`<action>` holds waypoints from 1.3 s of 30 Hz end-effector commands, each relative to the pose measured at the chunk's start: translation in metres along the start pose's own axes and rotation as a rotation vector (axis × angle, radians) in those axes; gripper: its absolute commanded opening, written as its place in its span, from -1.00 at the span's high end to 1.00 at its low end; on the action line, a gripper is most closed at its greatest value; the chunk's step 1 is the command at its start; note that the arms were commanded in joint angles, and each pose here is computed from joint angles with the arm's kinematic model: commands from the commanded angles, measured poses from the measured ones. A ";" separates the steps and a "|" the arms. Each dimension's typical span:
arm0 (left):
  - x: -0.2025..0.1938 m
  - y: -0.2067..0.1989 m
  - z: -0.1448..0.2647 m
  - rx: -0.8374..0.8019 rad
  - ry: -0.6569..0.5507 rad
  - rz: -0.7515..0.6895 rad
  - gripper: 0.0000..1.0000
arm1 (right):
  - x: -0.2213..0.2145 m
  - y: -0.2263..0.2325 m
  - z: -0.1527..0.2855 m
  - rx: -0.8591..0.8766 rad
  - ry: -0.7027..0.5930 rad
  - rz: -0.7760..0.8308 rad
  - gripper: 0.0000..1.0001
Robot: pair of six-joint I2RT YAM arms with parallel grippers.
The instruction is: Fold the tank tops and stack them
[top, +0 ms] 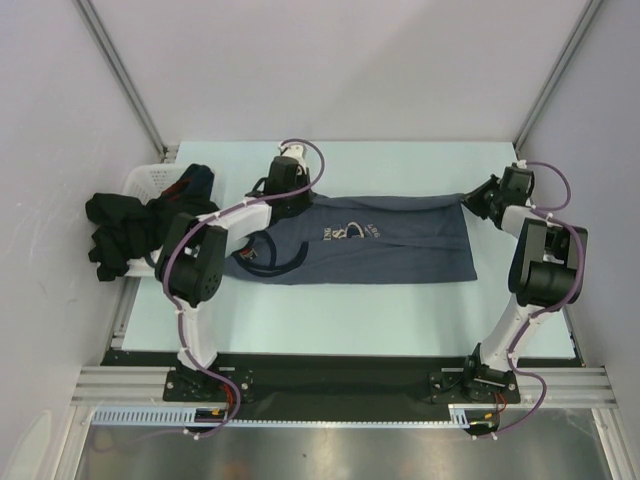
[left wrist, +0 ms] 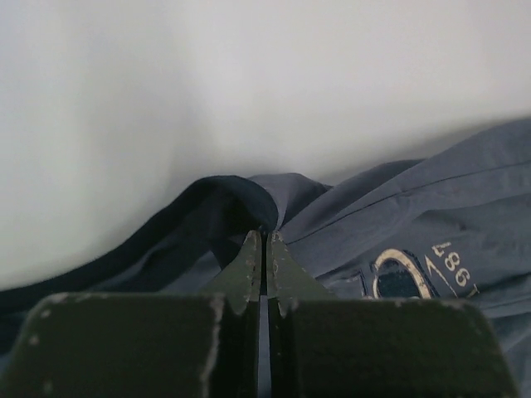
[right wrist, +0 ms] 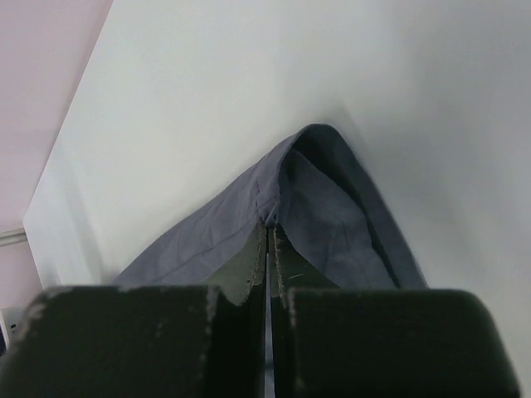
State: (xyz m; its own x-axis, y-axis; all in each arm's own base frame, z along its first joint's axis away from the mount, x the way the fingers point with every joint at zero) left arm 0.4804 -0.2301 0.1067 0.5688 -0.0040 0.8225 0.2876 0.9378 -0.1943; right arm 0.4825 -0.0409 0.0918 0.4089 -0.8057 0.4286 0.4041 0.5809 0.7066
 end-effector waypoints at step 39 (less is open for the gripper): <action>-0.062 -0.015 0.102 0.040 -0.117 0.018 0.97 | -0.029 -0.041 0.108 -0.101 -0.111 -0.004 1.00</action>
State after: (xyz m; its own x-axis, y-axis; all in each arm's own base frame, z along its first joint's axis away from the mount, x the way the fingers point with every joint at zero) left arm 0.3606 -0.2096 0.0905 0.5414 0.0011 0.8408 0.2682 0.9475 -0.1739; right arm 0.3693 -0.0437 0.0995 0.3597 -0.8220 0.4415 0.4899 0.5691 0.6604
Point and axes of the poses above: each gripper's point midway between its finger pads, its own z axis back along the fingers, its own y axis along the line the jaws close on, x = y × z, the point moved 2 cm from there along z, back along the fingers, and after that the axes turned 6 degrees about -z, right-handed, at the moved point
